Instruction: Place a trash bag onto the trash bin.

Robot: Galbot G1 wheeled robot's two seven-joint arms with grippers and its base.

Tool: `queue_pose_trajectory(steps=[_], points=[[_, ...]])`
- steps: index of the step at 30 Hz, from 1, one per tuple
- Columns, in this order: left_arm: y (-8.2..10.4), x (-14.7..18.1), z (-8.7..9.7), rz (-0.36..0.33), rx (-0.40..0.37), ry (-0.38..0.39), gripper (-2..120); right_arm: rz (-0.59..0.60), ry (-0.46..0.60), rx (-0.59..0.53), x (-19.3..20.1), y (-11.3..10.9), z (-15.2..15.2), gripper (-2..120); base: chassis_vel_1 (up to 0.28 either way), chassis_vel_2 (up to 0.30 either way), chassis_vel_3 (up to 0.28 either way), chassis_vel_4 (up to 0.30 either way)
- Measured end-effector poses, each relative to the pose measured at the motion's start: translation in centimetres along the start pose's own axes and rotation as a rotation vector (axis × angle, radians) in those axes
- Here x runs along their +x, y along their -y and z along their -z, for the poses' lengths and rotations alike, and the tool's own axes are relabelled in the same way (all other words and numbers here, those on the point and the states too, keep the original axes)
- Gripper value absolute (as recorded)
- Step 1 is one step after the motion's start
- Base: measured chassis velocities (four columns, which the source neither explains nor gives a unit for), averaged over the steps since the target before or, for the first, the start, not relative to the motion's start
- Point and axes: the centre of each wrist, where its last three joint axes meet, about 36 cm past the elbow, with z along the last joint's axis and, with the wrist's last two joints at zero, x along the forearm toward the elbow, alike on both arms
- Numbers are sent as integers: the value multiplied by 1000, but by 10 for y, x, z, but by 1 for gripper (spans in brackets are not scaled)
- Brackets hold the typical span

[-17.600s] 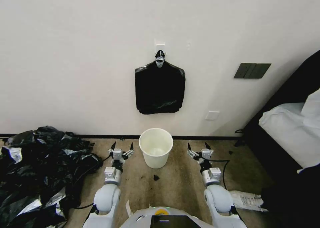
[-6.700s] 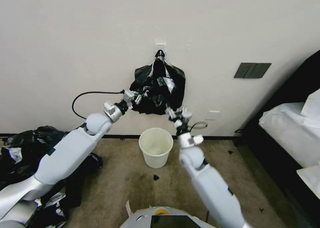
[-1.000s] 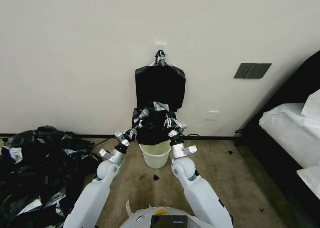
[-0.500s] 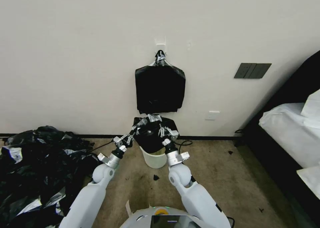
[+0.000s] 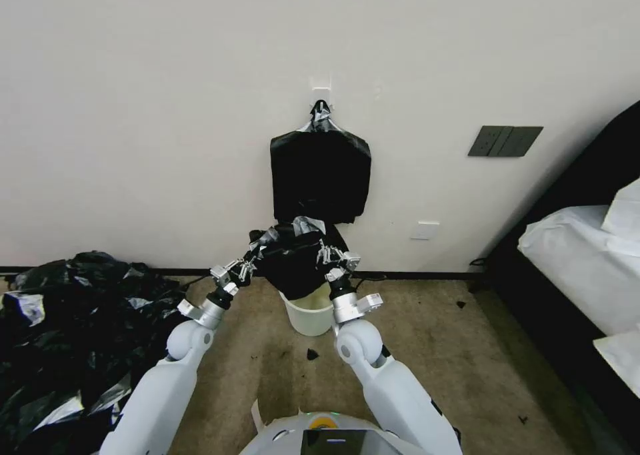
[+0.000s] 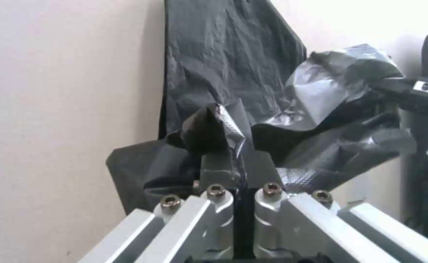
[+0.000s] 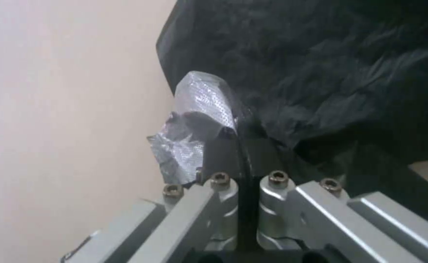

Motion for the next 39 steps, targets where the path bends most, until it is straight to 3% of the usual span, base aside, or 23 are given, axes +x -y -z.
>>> queue_pose_trajectory(steps=[7,13,22,25,33,39], points=[[4,0,-3,-27,-30,-23,0,-92,-80,-3,2,-3,-3,0,0,0,0,0],[1,2,-1,-54,-60,-48,0,-221,-213,10,16,-10,7,0,0,0,0,0],[-4,3,0,-61,-80,-68,0,-219,-259,-7,27,-22,18,0,0,0,0,0],[6,7,-14,-111,-91,-143,0,-197,-347,10,48,-42,10,0,0,0,0,0],[22,14,-28,-123,-81,-159,0,-157,-284,-10,45,-56,40,0,0,0,0,0],[23,15,-30,-122,-96,-173,0,-190,-313,29,42,-41,22,0,0,0,0,0]])
